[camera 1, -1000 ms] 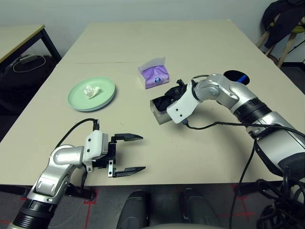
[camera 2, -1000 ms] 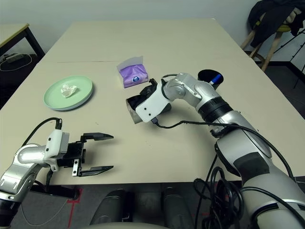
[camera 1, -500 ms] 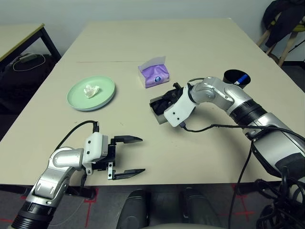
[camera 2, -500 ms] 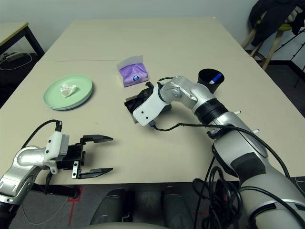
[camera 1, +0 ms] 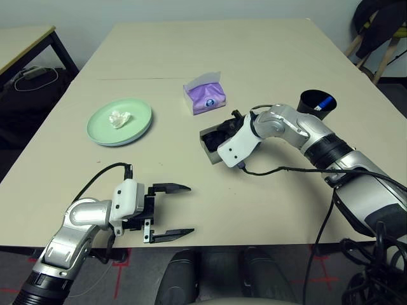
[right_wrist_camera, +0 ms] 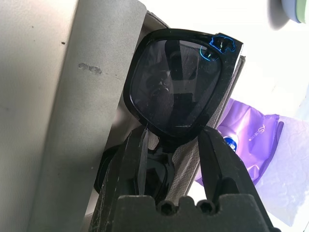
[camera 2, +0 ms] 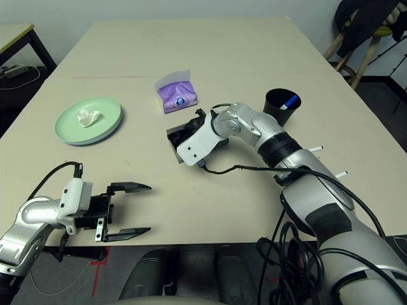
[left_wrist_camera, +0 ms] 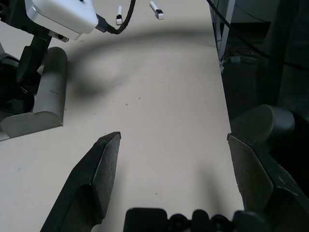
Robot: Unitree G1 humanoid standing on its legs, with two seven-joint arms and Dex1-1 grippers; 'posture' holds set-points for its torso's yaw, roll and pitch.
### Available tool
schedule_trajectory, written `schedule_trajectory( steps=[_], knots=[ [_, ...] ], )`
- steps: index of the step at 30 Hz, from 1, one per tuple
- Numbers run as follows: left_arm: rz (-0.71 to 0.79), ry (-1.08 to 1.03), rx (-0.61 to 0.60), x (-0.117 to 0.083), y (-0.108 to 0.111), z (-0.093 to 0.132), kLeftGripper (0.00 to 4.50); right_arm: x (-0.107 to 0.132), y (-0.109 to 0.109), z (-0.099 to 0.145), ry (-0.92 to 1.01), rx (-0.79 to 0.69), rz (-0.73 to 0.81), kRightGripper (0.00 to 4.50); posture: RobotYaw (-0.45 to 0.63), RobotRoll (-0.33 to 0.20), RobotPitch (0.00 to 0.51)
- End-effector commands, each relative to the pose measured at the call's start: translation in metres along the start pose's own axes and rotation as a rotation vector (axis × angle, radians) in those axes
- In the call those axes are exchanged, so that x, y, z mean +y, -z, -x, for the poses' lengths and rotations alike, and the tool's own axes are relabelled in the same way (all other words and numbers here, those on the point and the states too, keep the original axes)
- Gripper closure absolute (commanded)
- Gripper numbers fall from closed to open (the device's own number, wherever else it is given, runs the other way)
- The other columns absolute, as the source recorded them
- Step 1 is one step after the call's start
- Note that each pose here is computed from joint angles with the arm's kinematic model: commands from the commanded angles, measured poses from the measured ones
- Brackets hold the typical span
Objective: Organize and tidy the items on the table.
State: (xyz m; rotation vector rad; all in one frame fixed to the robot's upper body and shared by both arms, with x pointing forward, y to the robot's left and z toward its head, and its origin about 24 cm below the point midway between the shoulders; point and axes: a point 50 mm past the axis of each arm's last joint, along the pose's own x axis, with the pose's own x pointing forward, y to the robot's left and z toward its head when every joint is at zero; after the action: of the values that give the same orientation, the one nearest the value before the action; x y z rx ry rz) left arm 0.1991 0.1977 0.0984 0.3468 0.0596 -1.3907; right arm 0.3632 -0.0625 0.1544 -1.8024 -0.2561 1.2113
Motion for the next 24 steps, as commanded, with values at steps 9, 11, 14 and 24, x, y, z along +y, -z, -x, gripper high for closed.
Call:
schedule_trajectory(
  steps=[9, 11, 14, 24],
  knots=[
    [-0.012, 0.017, 0.010, -0.002, -0.002, -0.001, 0.00, 0.007, -0.006, 0.003, -0.032, -0.038, -0.010, 2.76, 0.11, 0.000, 0.119],
    [-0.013, 0.017, 0.010, -0.001, -0.002, -0.001, 0.00, 0.007, -0.005, 0.006, -0.033, -0.035, -0.009, 2.76, 0.11, 0.000, 0.118],
    [-0.015, 0.018, 0.010, 0.000, -0.002, -0.001, 0.00, 0.007, -0.002, 0.009, -0.034, -0.027, -0.008, 2.76, 0.10, 0.000, 0.117],
    [-0.019, 0.022, 0.010, 0.002, -0.002, -0.002, 0.00, 0.008, 0.002, 0.013, -0.048, -0.013, 0.004, 2.76, 0.10, 0.000, 0.117]
  ],
)
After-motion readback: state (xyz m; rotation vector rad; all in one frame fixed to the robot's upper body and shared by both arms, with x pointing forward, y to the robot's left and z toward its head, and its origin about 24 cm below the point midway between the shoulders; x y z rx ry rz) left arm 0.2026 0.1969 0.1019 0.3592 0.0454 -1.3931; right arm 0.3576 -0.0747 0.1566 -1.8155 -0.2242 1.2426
